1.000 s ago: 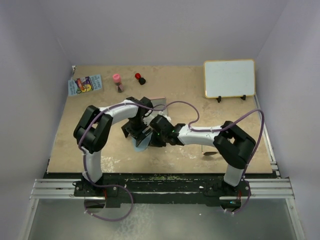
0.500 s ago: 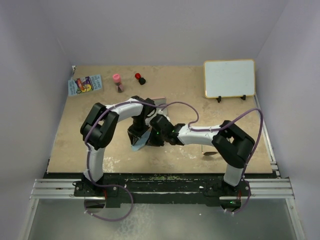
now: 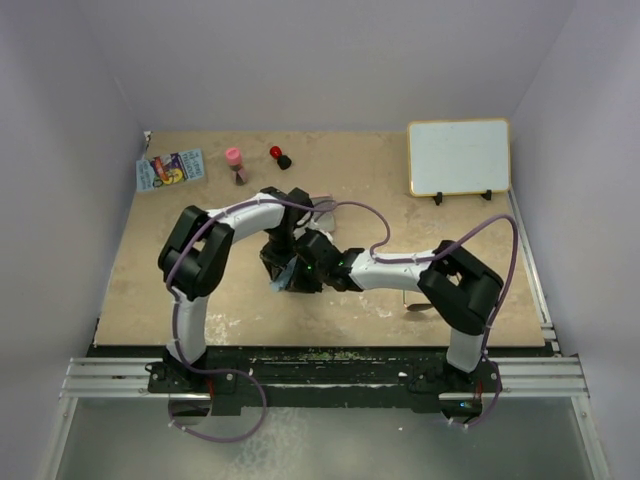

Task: Organize the sunglasses
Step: Fold the glasses cleaning cloth at the center of the board.

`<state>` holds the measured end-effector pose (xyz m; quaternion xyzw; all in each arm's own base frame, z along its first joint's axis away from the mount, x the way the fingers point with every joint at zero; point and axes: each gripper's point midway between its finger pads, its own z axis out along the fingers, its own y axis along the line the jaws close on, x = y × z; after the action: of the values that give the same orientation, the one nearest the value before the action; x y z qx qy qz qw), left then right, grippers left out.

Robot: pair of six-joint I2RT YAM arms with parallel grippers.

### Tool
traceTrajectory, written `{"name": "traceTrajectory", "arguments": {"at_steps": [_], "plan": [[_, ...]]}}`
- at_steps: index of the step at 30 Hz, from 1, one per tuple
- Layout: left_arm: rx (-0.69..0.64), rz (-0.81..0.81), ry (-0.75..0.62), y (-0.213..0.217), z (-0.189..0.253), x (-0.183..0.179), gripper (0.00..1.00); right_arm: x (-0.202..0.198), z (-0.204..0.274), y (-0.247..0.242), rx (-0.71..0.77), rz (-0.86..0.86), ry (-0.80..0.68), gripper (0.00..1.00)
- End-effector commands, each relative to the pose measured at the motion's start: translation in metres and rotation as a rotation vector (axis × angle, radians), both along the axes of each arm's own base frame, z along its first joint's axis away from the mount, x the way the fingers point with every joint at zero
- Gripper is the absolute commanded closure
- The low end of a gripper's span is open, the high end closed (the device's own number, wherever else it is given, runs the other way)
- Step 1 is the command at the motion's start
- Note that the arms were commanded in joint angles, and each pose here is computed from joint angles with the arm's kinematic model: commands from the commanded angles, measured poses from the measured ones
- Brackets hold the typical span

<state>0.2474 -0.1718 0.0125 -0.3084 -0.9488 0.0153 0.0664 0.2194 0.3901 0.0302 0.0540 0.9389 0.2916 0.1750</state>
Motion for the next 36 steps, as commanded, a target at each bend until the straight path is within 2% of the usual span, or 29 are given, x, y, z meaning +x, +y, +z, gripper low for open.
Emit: {"name": "traceTrajectory", "arguments": {"at_steps": [1,8,13,21,30,36], "plan": [[-0.185,0.000,-0.213,-0.030,0.037,0.050,0.96,0.014,0.047,0.021,0.034,0.016,-0.122,1.00],[-0.254,-0.038,-0.251,-0.030,0.089,0.042,0.96,0.014,0.087,0.021,0.040,-0.021,-0.182,1.00],[-0.297,-0.074,-0.153,-0.027,0.112,0.018,0.96,0.012,0.101,0.003,0.005,-0.084,-0.202,1.00],[-0.331,-0.153,0.001,-0.021,0.121,-0.016,0.96,0.000,0.103,-0.025,-0.041,-0.124,-0.187,1.00],[-0.384,-0.188,0.003,-0.028,0.135,-0.018,0.96,-0.023,0.104,-0.036,-0.077,-0.133,-0.154,1.00],[-0.439,-0.174,0.082,-0.035,0.125,-0.023,0.96,-0.034,0.108,-0.050,-0.078,-0.164,-0.137,1.00]]}}
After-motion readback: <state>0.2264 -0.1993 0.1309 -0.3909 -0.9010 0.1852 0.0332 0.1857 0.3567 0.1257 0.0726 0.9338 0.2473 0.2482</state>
